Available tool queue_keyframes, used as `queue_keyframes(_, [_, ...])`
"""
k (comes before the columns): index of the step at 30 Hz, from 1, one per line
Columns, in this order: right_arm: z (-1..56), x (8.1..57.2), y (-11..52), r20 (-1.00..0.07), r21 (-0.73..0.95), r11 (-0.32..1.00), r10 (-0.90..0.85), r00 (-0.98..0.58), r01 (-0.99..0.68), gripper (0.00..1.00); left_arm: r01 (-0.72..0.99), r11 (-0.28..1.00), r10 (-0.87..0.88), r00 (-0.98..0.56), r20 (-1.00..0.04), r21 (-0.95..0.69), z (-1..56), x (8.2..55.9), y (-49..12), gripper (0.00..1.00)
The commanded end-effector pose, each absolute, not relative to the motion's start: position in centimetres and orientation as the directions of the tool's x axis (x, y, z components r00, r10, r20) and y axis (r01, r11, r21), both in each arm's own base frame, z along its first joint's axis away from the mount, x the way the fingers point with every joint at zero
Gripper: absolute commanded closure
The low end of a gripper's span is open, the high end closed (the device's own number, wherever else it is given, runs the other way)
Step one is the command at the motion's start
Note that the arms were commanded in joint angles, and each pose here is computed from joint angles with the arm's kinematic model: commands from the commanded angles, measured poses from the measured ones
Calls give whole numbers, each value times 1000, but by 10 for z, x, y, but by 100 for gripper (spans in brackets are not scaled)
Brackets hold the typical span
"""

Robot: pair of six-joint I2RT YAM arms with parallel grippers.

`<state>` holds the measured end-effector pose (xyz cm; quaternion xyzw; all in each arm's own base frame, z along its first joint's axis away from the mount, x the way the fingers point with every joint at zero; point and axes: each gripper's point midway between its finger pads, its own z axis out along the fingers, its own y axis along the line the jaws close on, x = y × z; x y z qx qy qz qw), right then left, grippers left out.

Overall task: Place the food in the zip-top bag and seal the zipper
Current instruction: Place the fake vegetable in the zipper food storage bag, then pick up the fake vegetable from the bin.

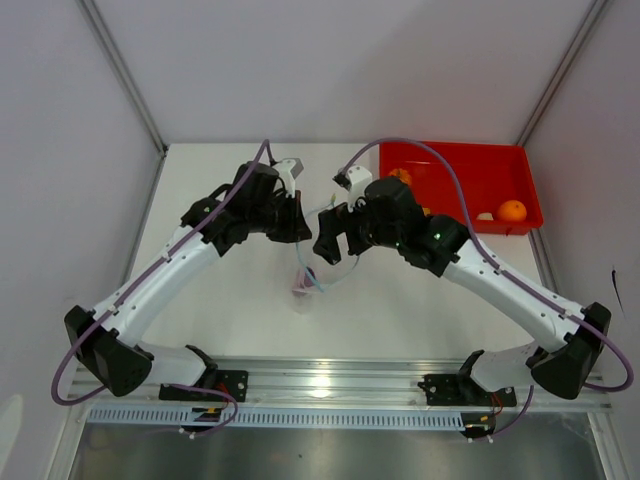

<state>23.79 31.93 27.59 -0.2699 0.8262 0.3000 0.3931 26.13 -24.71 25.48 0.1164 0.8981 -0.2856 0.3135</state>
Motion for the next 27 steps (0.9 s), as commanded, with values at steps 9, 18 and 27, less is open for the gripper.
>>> queue_keyframes(9, [390,325,228,-910,360,826,208,-360,-433,1,408,798,10,-745,-667,-443,264,265,-249,99])
queue_keyframes(18, [340,446,148,-892,380,906,307,-333,-184,1,428,783,13,-736,-677,-451,266,265,-251,99])
queue_keyframes(27, [239,554,125,-841,356,934,307,-446,-29,1,466,748,26,-732,-680,-473,267,254,-253,99])
